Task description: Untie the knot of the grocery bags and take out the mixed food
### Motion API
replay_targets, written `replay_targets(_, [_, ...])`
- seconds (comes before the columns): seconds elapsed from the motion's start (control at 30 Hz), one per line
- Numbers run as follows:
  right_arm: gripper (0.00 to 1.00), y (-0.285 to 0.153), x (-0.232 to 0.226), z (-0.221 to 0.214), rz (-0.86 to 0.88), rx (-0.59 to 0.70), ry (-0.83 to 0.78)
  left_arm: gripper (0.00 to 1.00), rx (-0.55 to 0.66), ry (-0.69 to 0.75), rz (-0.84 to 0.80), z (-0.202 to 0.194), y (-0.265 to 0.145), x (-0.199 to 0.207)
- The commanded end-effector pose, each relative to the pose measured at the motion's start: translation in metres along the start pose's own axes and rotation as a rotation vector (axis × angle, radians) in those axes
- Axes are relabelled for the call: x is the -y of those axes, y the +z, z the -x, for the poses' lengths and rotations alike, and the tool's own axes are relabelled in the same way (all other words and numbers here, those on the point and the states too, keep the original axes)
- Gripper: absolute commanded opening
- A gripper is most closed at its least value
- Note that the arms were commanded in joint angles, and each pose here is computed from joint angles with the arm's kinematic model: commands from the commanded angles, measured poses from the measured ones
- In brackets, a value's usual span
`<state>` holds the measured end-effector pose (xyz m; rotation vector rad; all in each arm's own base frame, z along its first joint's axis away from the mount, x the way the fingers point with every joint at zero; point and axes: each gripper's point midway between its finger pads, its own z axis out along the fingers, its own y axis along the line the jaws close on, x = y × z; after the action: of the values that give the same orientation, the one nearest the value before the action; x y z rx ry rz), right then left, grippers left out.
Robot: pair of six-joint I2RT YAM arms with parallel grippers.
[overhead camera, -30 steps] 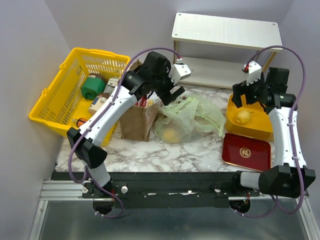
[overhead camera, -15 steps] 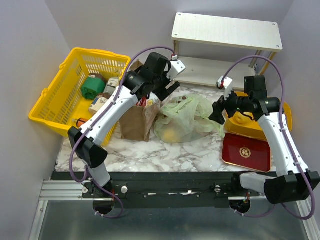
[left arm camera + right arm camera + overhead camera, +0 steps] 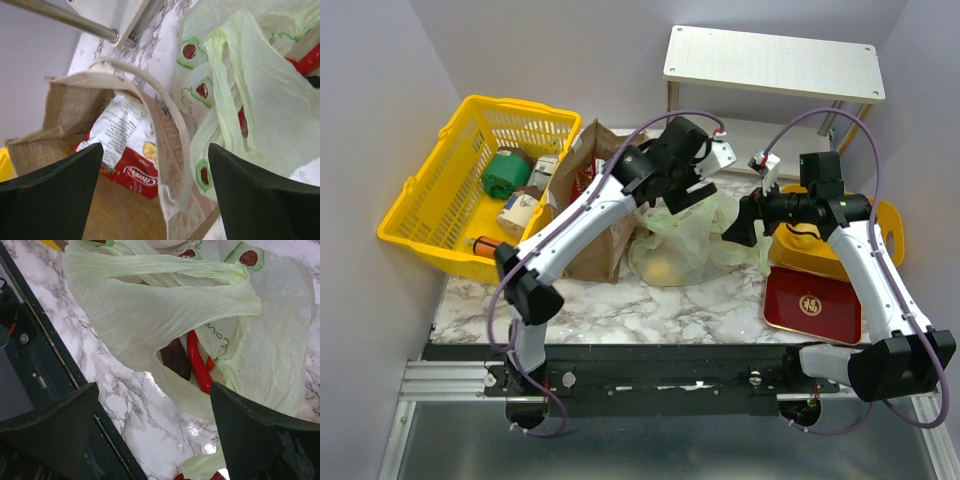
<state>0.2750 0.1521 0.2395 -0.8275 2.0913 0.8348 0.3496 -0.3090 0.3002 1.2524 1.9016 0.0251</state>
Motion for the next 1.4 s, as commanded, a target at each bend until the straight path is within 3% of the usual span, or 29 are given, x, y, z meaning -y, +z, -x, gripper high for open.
replay_targets(0.0, [0.99,-0.010,-0.012,-0.006,0.011,-0.024,-0.042,0.99,-0.050,-0.035,-0.069,0.006,0.024,0.007])
replay_targets(0.07, [0.91,-0.009,0.000,-0.019,-0.047,-0.066,-0.057,0.99,0.123,-0.159,-0.120,0.038,0.029,0.010])
replay_targets(0.17, [0.80,-0.014,0.000,-0.030,-0.091,-0.059,-0.024,0.98,0.310,-0.185,-0.159,0.072,0.028,0.013])
replay_targets(0.2, [0.75,-0.018,-0.009,-0.031,-0.077,-0.045,-0.031,0.98,0.319,-0.181,-0.201,0.074,0.033,0.023])
replay_targets(0.23, [0.73,-0.017,-0.017,-0.038,-0.041,-0.047,-0.031,0.98,0.313,-0.181,-0.221,0.075,0.037,0.027])
replay_targets(0.27, [0.73,-0.019,-0.022,-0.042,-0.026,-0.047,-0.034,0.98,0.220,-0.189,-0.265,0.058,0.064,0.043])
replay_targets(0.33, [0.72,-0.023,-0.029,-0.050,-0.025,-0.049,-0.028,0.98,0.205,-0.239,-0.272,0.068,0.071,0.040])
replay_targets(0.37, [0.73,-0.022,-0.030,-0.058,-0.029,-0.061,-0.013,0.98,0.107,-0.252,-0.316,0.048,0.097,0.057])
replay_targets(0.4, [0.73,-0.023,-0.032,-0.062,-0.031,-0.065,-0.009,0.98,0.131,-0.266,-0.315,0.059,0.095,0.053])
replay_targets(0.57, [0.77,-0.026,-0.035,-0.080,-0.037,-0.079,-0.044,0.97,0.039,-0.297,-0.392,0.031,0.133,0.082])
replay_targets(0.7, [0.79,-0.026,-0.035,-0.076,-0.052,-0.049,-0.053,0.91,-0.002,-0.294,-0.360,0.020,0.145,0.080])
replay_targets(0.83, [0.80,-0.023,-0.033,-0.076,-0.053,-0.036,-0.042,0.70,0.015,-0.262,-0.363,0.022,0.134,0.076])
replay_targets(0.87, [0.80,-0.022,-0.033,-0.077,-0.051,-0.036,-0.040,0.55,0.026,-0.253,-0.368,0.026,0.126,0.074])
replay_targets(0.97, [0.80,-0.019,-0.030,-0.078,-0.053,-0.034,-0.031,0.38,0.093,-0.236,-0.378,0.043,0.099,0.067])
replay_targets(1.1, [0.80,-0.015,-0.025,-0.080,-0.057,-0.041,-0.030,0.43,0.177,-0.234,-0.419,0.062,0.061,0.062])
replay_targets(1.23, [0.81,-0.010,-0.018,-0.073,-0.062,-0.040,-0.015,0.43,0.173,-0.240,-0.467,0.057,0.038,0.069])
replay_targets(1.3, [0.81,-0.006,-0.013,-0.066,-0.057,-0.031,-0.012,0.27,0.143,-0.217,-0.496,0.043,0.030,0.076])
replay_targets(1.37, [0.81,-0.003,-0.008,-0.061,-0.061,-0.029,-0.013,0.00,0.133,-0.206,-0.520,0.036,0.017,0.078])
